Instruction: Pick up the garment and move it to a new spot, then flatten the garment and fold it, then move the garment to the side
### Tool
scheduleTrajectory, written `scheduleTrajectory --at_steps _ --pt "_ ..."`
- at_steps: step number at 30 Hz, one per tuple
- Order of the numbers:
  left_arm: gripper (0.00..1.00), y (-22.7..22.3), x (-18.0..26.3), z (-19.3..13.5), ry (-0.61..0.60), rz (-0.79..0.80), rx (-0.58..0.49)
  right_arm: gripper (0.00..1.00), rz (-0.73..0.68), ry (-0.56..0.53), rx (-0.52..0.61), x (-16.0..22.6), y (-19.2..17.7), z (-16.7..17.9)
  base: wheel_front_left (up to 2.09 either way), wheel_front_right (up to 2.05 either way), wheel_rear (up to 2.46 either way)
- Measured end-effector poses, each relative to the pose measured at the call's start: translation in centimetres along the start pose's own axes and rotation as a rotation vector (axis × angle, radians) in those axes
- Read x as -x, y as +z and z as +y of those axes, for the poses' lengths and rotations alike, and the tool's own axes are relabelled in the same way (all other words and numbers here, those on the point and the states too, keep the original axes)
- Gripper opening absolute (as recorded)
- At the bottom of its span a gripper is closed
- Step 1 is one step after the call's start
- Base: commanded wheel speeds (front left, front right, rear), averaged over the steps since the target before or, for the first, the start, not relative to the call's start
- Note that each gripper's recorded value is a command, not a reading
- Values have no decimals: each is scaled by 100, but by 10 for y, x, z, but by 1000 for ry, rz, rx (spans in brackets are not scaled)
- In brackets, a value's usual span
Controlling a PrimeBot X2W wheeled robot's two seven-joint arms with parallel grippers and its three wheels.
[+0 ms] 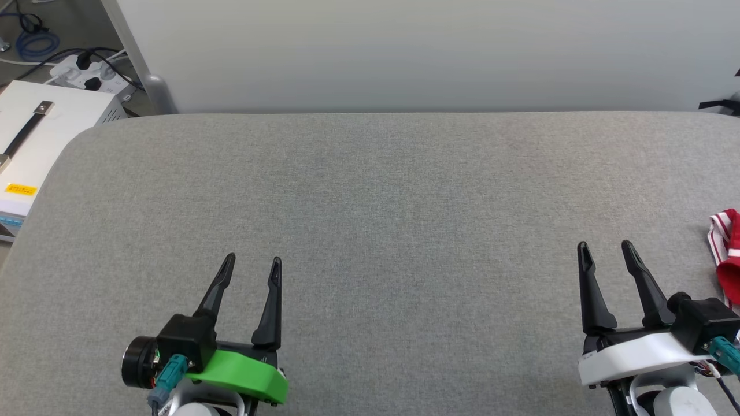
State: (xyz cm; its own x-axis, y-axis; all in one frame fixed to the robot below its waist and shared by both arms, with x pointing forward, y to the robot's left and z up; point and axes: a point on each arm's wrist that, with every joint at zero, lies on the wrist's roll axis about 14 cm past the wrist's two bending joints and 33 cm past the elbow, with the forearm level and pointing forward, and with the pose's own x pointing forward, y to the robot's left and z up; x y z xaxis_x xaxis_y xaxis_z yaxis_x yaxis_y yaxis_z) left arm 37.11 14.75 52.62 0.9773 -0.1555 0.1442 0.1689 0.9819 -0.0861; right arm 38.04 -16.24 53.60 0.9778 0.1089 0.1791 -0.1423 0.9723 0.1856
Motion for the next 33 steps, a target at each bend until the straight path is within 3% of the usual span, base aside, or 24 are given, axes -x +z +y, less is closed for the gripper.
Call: scheduleTrajectory --at_steps 18,19,33 --pt "100 -1 1 2 10 1 21 100 13 14 -4 0 -5 7 0 0 0" --pt "0 -1 1 2 11 1 21 0 15 15 -5 0 -6 8 0 0 0" --pt "0 -2 1 3 17 15 16 0 31 16 10 1 -7 7 0 0 0"
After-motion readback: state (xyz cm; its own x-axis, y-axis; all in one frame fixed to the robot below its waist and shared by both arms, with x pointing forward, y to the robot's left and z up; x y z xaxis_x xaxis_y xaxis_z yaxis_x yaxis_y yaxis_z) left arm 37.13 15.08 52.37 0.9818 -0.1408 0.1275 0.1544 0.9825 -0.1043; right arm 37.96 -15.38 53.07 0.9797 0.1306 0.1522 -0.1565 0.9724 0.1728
